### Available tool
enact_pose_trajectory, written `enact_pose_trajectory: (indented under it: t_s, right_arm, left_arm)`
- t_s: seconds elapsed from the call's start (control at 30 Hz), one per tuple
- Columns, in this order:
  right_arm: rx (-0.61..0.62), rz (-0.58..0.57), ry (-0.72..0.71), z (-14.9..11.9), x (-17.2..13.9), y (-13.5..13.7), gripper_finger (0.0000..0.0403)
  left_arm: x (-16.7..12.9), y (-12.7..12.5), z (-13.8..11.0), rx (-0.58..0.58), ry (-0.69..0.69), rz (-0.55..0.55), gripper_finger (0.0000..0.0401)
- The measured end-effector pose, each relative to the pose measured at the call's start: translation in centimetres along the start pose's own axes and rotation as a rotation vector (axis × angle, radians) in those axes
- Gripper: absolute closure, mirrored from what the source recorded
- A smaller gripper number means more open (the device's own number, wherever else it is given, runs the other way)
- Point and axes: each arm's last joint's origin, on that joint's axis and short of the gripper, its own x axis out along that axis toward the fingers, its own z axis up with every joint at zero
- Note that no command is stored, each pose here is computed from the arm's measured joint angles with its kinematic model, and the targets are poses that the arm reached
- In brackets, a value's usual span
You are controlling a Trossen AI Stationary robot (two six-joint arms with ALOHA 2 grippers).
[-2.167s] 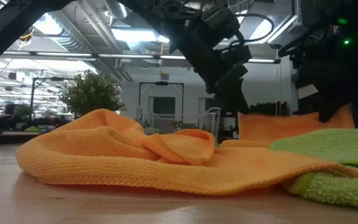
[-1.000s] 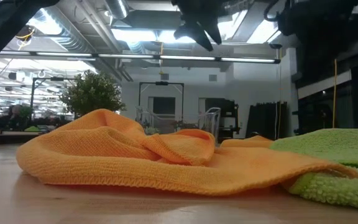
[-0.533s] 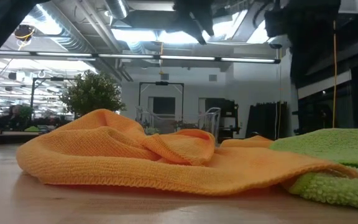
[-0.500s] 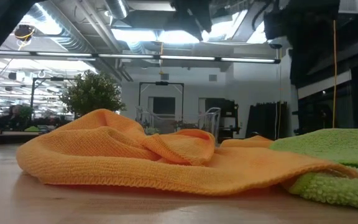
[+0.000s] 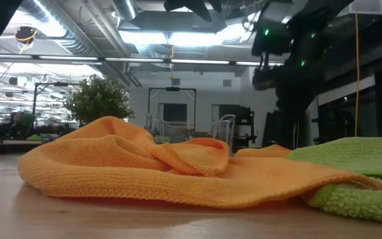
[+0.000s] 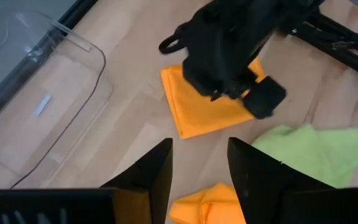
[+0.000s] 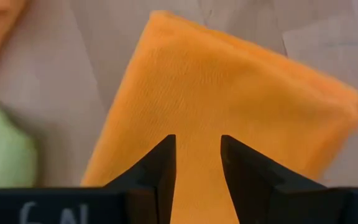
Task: Fold microfiber towels
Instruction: Fold the top orange microfiber cloth
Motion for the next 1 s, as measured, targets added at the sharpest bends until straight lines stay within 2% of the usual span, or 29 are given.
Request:
enact_pose_trajectory:
  t_s: [0.23,0.4,0.53,0.67,0.77,0.87,1.0]
  right_arm:
    - [-0.012,-0.004,-0.027,1.3,2.3,-1.0,0.0274]
    - [0.148,-0.027,0.029,1.2,4.0,-2.2,0.0274]
    - [0.294,-0.122,-0.004,1.6,4.5,-4.0,0.0274]
    - [0.476,-0.221,0.015,1.1,3.9,-7.0,0.0274]
    - [0.547,-0.256,0.041,0.4,3.1,-8.9,0.0274]
    - [0.573,-0.278,0.033,-0.1,1.8,-9.8,0.0274]
    - [0.576,-0.267,-0.091,0.1,-1.6,-9.8,0.0274]
  left_arm:
    - [0.0,0.0,0.0,0.001,-0.007,0.021,0.0255]
    - [0.0,0.1,0.0,0.001,-0.007,0.023,0.0255]
    - [0.0,0.1,0.0,0.002,-0.023,0.052,0.0255]
    - [0.0,0.2,0.0,0.003,-0.026,0.067,0.0255]
    - [0.0,0.3,0.0,0.003,-0.023,0.068,0.0255]
    - [0.0,0.3,0.0,0.003,-0.021,0.071,0.0255]
    - [0.0,0.4,0.0,0.003,-0.021,0.073,0.0255]
